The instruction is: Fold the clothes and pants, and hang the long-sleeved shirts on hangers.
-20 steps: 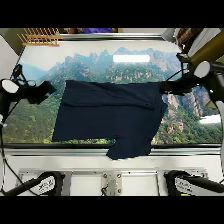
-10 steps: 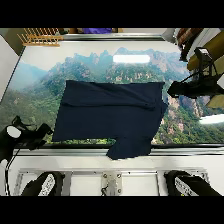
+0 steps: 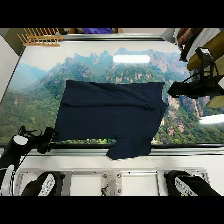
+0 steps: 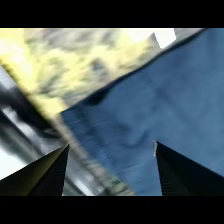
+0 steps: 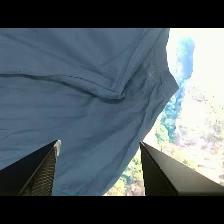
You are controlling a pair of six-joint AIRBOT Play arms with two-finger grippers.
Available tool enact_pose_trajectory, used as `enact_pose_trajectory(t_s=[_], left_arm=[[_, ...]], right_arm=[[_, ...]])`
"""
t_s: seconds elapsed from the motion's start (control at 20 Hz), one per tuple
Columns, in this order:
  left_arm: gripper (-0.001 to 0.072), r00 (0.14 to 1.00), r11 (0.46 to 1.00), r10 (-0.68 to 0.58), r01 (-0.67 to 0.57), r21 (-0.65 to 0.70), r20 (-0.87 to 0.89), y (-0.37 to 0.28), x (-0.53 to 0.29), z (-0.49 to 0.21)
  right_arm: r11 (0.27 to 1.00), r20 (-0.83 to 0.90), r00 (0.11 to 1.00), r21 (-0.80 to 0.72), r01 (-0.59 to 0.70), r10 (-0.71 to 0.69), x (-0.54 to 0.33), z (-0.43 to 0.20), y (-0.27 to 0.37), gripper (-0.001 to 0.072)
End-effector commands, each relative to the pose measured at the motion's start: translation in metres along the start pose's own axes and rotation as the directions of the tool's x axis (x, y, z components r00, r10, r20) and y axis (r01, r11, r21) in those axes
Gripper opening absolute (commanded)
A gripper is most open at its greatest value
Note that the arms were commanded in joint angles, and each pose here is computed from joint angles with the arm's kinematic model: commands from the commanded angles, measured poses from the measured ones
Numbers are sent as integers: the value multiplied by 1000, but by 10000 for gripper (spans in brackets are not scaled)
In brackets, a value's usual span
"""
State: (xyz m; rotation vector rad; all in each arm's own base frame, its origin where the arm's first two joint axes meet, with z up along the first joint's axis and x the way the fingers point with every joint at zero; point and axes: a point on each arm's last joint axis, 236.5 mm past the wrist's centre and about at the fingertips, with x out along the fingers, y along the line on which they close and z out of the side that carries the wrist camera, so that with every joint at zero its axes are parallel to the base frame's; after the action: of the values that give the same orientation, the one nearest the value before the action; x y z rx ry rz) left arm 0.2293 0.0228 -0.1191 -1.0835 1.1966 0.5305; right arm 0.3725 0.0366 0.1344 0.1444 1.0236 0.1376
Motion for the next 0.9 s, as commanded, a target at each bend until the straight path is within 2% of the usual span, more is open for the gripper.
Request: enact_pose_trajectory(t_s=[0.0,0.05,0.1,0.25,0.4,0.5,0.65,0.75,0.85], left_arm=[[566,1000,999,-16,16,47,2,-23,14,4],[565,1000,998,-12,13,61,-7,-29,18,3],[485,1000,997,-6,7,70,-20,-34,22,2],[19,1000,994,-14,17,109,-21,-51,22,7],[12,998,983,-55,51,179,18,-67,7,15],[12,996,970,-86,75,230,39,-74,-5,15],[12,989,958,-127,104,266,73,-77,-19,13],[12,985,955,-146,117,273,89,-77,-24,11],[12,983,953,-155,123,277,97,-75,-27,9]], right_arm=[[1000,-1,1000,4,0,0,0,0,0,550],[1000,-8,1000,4,0,0,0,-2,0,550],[1000,-17,1000,5,1,-1,-1,-4,0,550],[999,-86,996,45,24,-20,-3,-24,-18,550],[984,-198,979,162,77,-44,5,-82,-52,550],[955,-301,953,277,109,-21,26,-145,-70,551],[851,-351,923,522,53,158,70,-215,-56,551],[795,-321,914,607,-2,247,95,-232,-39,551],[770,-325,906,638,-2,272,113,-245,-30,551]])
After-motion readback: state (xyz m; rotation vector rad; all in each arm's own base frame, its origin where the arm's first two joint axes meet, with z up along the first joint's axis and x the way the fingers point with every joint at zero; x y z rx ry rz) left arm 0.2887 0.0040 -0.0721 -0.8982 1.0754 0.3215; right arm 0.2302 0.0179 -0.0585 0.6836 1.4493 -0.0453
